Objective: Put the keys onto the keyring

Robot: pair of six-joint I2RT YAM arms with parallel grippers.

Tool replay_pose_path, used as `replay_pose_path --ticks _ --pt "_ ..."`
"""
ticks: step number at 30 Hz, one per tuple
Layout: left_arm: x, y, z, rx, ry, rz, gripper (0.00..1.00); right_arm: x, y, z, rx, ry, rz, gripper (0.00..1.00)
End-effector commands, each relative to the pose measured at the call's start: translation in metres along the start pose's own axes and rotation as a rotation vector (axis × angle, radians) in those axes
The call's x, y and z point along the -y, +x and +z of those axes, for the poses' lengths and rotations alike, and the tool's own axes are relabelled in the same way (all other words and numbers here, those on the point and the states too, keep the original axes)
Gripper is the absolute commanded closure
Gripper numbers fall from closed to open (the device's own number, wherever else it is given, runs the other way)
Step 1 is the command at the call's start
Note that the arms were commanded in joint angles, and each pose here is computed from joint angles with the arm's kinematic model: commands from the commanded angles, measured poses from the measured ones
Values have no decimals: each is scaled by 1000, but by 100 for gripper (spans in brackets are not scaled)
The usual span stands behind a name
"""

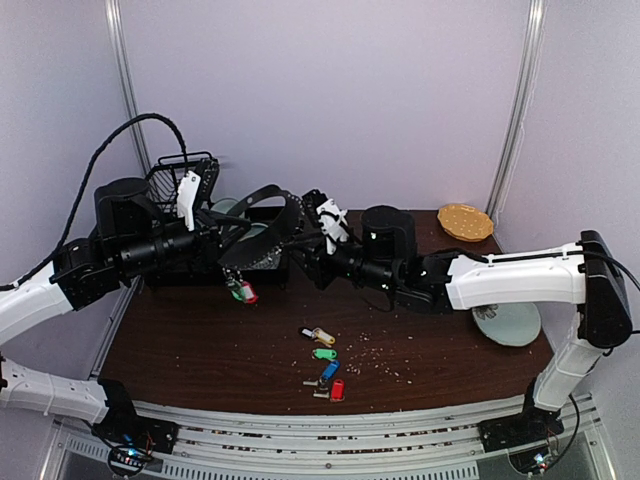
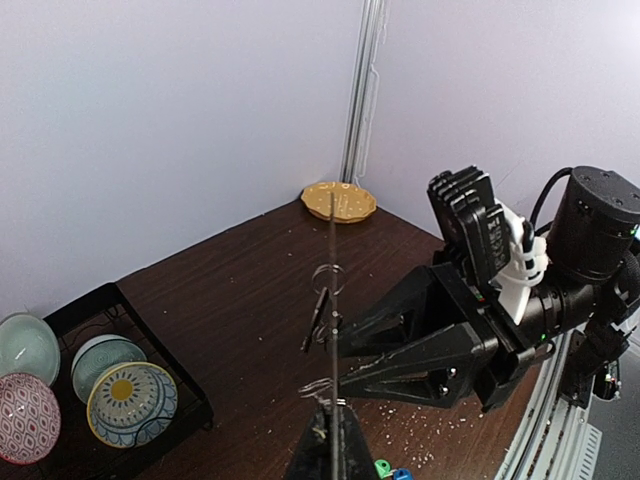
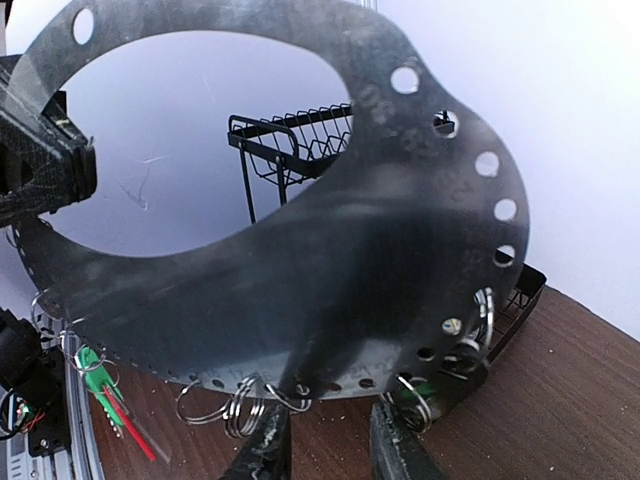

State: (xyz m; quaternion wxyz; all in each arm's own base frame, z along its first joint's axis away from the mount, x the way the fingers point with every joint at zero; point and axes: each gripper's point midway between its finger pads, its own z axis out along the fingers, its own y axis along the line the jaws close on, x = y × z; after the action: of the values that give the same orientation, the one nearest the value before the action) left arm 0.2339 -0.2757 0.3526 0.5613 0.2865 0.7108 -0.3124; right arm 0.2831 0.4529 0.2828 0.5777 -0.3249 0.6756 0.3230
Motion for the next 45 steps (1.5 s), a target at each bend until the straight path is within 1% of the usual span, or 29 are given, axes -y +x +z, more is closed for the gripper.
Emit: replay_pose_path --ticks 1,4,6,7,10,12,15,17,19,22,27,31,34,37,39,41,44,45 --pt "8 -31 -5 108 30 23 100 -18 -7 -1 12 -102 -64 70" --pt "7 -30 -4 105 29 25 100 -18 -9 -4 27 -99 -76 71" --pt "7 -30 -4 104 28 24 100 -17 -13 -4 36 -92 -74 75" --pt "8 -30 -4 104 29 25 100 -15 -14 -4 38 -85 -70 78" --pt "8 -30 -3 103 31 25 100 -15 -13 -1 37 -82 -63 82" --pt "8 -30 -3 102 32 24 100 -14 -11 0 31 -73 -62 87" --pt "9 -32 -5 110 34 25 100 -13 -11 -1 26 -70 -64 100" --pt "7 -32 -6 111 28 23 100 -13 -11 -4 20 -69 -71 100" --pt "-1 -31 -8 110 -17 2 100 -13 -12 -11 18 -76 -91 100" --pt "-8 -26 -7 86 -57 -9 100 -24 -14 -28 18 -158 -123 100" --pt "12 -25 -9 93 59 22 100 -42 -20 -54 6 -343 -112 100" --pt "28 -25 -16 101 145 103 100 -50 -20 -72 -31 -460 -116 100" --pt "38 -29 -21 126 201 119 100 -48 -19 -77 -54 -450 -132 100" --pt "40 -32 -22 141 213 118 100 -34 -16 -73 -57 -360 -123 100" --pt "49 -34 -24 153 268 125 100 -27 -18 -71 -27 -313 -99 100" --pt "58 -38 -28 173 318 137 100 -29 -22 -72 -3 -308 -93 100" --pt "63 -52 -36 212 340 154 100 -40 -34 -80 63 -322 -112 96" --pt "64 -56 -38 224 340 156 100 -43 -38 -83 90 -320 -122 94"
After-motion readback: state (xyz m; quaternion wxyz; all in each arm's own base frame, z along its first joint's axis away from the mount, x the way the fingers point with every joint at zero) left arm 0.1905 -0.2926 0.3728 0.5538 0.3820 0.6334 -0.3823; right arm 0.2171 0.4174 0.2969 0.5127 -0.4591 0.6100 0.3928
